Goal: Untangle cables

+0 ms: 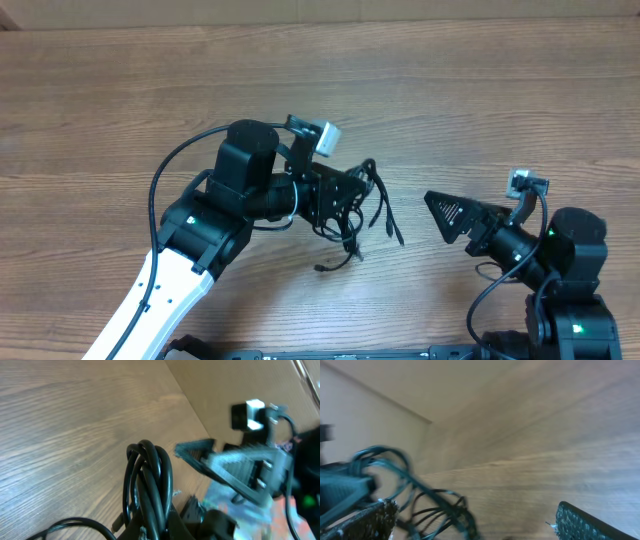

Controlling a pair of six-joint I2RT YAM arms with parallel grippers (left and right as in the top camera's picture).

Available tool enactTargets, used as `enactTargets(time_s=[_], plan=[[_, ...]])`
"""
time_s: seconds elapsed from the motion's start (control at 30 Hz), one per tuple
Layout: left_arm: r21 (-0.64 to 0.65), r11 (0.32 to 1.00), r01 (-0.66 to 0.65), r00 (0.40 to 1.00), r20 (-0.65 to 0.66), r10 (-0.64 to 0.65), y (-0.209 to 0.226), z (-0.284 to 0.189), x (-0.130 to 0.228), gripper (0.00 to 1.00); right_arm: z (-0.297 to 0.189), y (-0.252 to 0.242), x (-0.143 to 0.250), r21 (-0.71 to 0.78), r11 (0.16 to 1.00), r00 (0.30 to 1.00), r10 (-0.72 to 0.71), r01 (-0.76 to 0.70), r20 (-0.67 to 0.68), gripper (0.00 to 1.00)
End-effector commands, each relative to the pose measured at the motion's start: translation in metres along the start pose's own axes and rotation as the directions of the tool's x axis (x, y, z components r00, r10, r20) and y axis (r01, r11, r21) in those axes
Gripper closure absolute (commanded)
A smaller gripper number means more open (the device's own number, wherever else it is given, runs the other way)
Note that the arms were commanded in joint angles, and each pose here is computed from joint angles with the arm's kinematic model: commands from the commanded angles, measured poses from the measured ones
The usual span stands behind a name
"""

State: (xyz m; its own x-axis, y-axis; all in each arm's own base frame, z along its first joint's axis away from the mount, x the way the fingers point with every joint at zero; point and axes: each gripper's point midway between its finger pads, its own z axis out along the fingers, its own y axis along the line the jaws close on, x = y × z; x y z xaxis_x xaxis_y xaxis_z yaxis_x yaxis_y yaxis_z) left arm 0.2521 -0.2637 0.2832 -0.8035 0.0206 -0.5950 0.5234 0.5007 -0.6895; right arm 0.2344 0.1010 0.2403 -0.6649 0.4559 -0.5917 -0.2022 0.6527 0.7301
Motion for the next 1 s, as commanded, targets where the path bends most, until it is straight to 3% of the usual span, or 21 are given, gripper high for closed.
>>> enactTargets(time_s=[0.0, 0.23, 0.37, 0.67, 0.97], plan=[[-0.023, 0.995, 0.099, 0.991, 0.088, -0.097, -0.002, -0.007, -0.02, 0.96, -0.008, 0.037, -0.003, -0.154, 0.987, 0.998, -0.06, 0.056, -0.018, 0.0], [0.034, 0.981, 0.189, 0.971, 0.141, -0.191, -0.012, -0.009, -0.036, 0.96, -0.015, 0.067, 0.001, -0.311, 0.945, 0.991, -0.126, 0.106, -0.046, 0.0], [0.116, 0.986, 0.117, 0.974, 0.178, -0.136, -0.032, -0.012, -0.05, 0.96, -0.016, 0.069, -0.001, -0.313, 0.95, 0.997, -0.042, 0.019, -0.065, 0.0], [0.208, 0.976, -0.065, 0.974, 0.227, 0.016, -0.06, -0.018, -0.062, 0.96, -0.019, 0.079, -0.001, -0.361, 0.932, 0.996, -0.049, 0.019, -0.075, 0.02], [0.297, 0.921, -0.252, 0.945, 0.283, 0.167, -0.102, -0.017, -0.06, 0.96, -0.019, 0.079, 0.0, -0.355, 0.935, 0.996, -0.016, -0.017, -0.09, 0.04]])
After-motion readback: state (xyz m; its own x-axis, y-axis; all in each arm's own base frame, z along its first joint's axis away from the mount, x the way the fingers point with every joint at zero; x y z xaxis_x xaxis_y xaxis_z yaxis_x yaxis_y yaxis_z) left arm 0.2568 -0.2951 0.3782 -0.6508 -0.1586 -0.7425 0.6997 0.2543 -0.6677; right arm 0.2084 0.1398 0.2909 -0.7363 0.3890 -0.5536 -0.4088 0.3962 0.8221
